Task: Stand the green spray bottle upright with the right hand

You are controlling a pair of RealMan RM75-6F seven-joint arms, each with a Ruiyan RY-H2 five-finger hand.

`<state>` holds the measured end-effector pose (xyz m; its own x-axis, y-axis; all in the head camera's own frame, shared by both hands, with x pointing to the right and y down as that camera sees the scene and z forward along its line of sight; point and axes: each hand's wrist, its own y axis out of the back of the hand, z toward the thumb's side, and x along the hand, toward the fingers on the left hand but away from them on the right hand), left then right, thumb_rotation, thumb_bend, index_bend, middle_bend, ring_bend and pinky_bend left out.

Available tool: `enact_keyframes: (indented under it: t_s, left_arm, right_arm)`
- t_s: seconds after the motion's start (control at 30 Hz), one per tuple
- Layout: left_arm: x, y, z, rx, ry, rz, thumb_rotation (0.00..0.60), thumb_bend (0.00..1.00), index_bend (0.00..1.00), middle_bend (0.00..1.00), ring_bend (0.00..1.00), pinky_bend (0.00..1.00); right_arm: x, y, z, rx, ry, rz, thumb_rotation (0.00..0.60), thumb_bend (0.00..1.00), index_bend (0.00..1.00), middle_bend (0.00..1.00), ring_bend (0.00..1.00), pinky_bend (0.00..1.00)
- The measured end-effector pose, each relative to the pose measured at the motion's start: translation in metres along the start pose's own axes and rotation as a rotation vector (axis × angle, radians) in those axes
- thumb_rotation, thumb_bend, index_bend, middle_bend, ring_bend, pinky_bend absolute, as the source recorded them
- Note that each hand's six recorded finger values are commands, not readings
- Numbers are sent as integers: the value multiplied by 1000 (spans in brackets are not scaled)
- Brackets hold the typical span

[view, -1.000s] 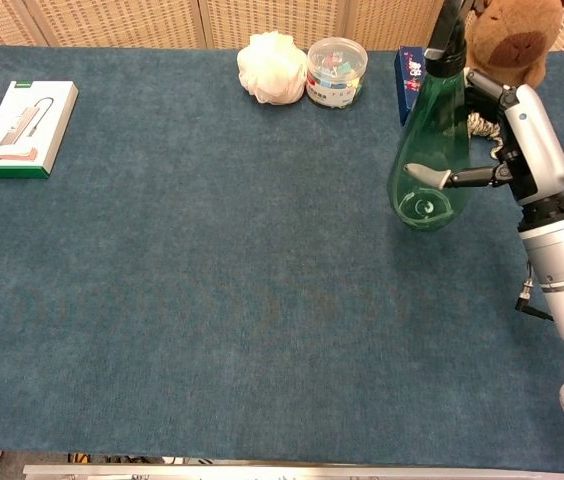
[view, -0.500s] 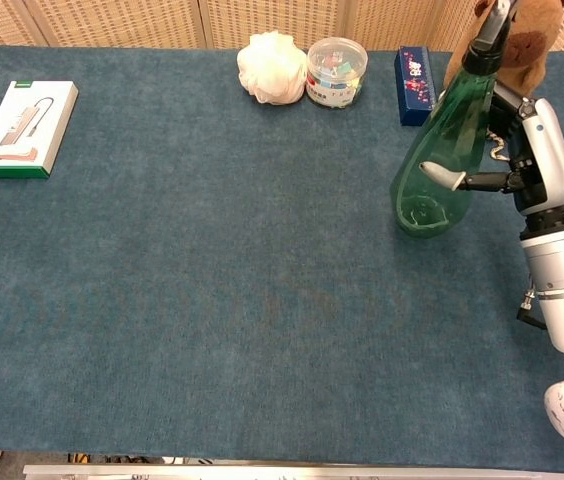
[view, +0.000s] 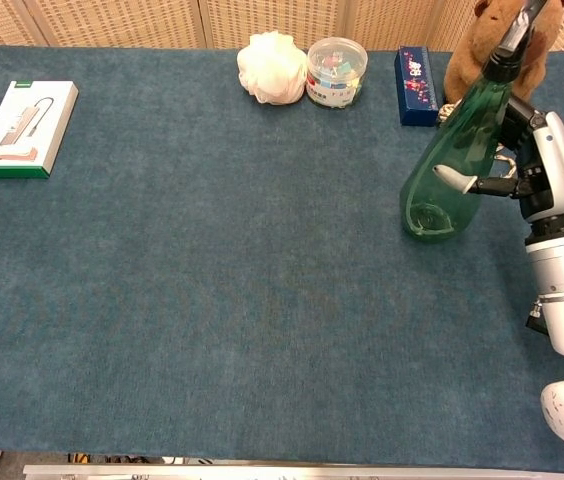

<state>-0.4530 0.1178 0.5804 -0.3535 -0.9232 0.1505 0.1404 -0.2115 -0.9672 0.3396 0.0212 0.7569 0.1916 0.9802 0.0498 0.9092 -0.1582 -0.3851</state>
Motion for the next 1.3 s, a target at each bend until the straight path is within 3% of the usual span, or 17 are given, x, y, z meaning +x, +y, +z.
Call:
enact_keyframes:
  t_s: [0.23, 0.47, 0.67, 0.93, 1.3]
  left_arm:
    - [0, -1, 1, 5, -2, -5, 600, 0, 502, 431, 322, 460]
    - [0, -2, 1, 8, -2, -7, 600, 0, 502, 431, 322, 460]
    - [1, -3, 1, 11, -2, -8, 600, 0, 502, 431, 323, 460]
    - [1, -4, 1, 14, -3, -10, 600, 0, 502, 431, 323, 460]
    - [0, -8, 4, 22, -8, -23, 600, 0, 502, 431, 322, 460]
  right_arm:
    - [3, 2, -2, 21, 10, 16, 600, 0, 447, 455, 356, 559]
    - [6, 3, 0, 65, 36, 56, 600, 0, 232, 301, 220, 516]
    - [9, 7, 1, 97, 47, 66, 600, 0, 130, 191, 146, 462]
    - [11, 16, 6, 125, 72, 49, 600, 0, 116, 153, 119, 340]
    - [17, 37, 16, 144, 98, -5, 600, 0, 116, 153, 117, 321]
